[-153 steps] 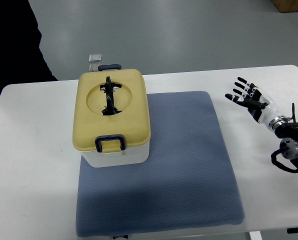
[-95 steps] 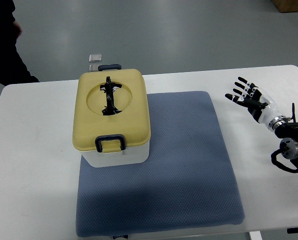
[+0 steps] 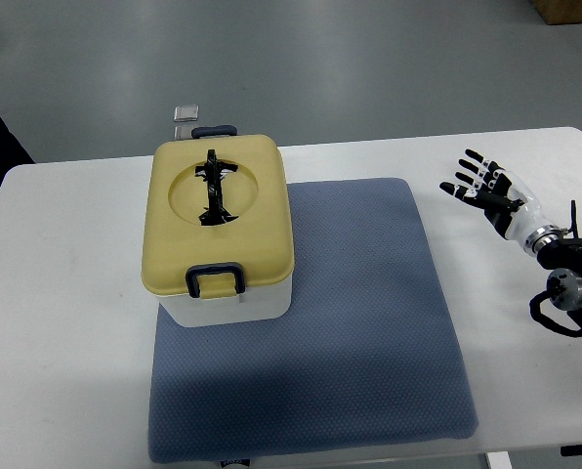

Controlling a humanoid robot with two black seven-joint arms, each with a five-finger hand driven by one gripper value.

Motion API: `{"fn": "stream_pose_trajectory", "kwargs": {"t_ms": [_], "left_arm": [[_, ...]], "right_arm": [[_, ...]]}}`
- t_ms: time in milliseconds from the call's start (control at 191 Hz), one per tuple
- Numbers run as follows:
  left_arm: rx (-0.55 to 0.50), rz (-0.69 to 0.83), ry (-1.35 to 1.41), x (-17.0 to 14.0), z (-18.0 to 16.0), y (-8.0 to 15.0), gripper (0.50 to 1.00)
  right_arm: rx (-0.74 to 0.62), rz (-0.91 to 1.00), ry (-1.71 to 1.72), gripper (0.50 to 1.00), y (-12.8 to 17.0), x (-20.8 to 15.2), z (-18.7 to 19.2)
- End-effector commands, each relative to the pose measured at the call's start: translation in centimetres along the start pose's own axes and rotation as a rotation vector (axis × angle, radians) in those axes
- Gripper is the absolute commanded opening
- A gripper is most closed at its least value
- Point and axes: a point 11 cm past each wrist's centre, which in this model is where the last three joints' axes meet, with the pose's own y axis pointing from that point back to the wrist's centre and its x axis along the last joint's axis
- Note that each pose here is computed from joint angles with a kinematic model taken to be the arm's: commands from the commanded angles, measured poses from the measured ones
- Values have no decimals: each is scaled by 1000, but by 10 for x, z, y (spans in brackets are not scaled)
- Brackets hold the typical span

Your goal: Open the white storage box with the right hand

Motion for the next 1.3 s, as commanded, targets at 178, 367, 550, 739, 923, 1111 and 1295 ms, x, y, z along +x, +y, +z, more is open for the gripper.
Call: {"fn": "stream_pose_trajectory", "kwargs": {"t_ms": [178,367,550,739,923,1111,1295], "left_arm": [[0,0,0,0,0,0,1000],[0,0,0,0,0,0,1000],[0,0,0,0,0,0,1000],[0,0,0,0,0,0,1000],[0,-2,0,-1,0,0,1000],[0,-2,0,-1,0,0,1000],[0,0,0,0,0,0,1000]], "right_arm": [[1,-2,0,934,0,0,-1],[7,-15,-2,934,-2,-5,-4],[7,-20,7,934,-2,-5,-4],[10,-34,29,934,-3,-8,-6],[25,-72,82,934,-4,-12,-18],[101,-208,295,934,-11,-35,-55],[229,-397,595,932,-11,-73,-97]]}}
